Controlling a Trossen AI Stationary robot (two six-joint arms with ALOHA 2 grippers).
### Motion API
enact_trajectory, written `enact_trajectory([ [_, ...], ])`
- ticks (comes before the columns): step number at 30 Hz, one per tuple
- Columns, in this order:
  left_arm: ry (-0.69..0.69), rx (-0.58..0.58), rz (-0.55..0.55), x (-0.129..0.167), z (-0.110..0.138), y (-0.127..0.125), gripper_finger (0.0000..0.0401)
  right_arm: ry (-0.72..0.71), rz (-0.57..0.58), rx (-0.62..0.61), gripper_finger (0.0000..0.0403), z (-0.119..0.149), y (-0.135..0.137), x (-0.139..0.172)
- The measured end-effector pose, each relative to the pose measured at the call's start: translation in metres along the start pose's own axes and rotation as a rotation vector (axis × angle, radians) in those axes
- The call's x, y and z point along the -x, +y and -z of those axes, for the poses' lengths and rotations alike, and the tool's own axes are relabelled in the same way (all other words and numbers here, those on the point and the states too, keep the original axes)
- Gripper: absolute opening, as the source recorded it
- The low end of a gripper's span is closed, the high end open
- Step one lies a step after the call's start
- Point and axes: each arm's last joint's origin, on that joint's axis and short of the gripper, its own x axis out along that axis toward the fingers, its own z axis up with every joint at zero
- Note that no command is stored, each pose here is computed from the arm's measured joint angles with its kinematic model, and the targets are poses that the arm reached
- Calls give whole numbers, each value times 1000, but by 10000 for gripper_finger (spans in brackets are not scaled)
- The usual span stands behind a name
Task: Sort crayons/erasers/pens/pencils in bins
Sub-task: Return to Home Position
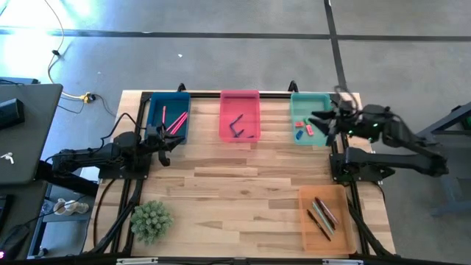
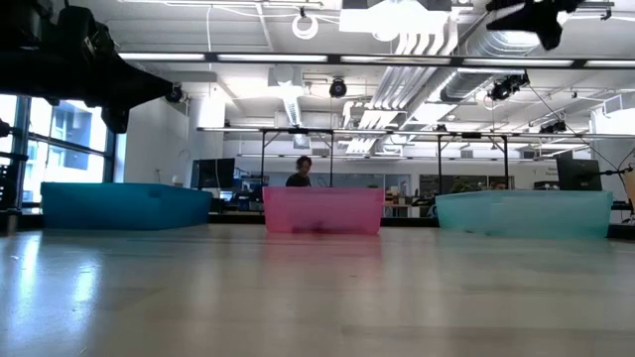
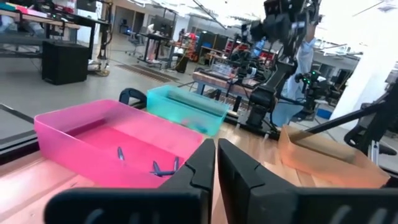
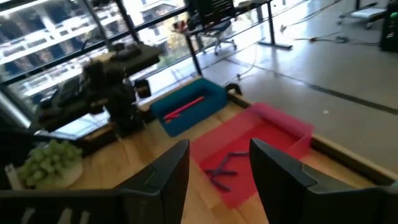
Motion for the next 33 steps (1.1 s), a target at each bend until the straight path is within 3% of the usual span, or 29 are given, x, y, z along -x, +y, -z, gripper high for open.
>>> enact_trajectory([
  [12,-2,1,4,0,0,0,12,-33,-96,-43,160,88,-23,-33],
  [24,-3,1,5,0,0,0,12,-75,-238,-131,160,141,-37,-37],
  [33,-2,1,7,0,-1,0,15,-91,-292,-145,160,155,-40,-37],
])
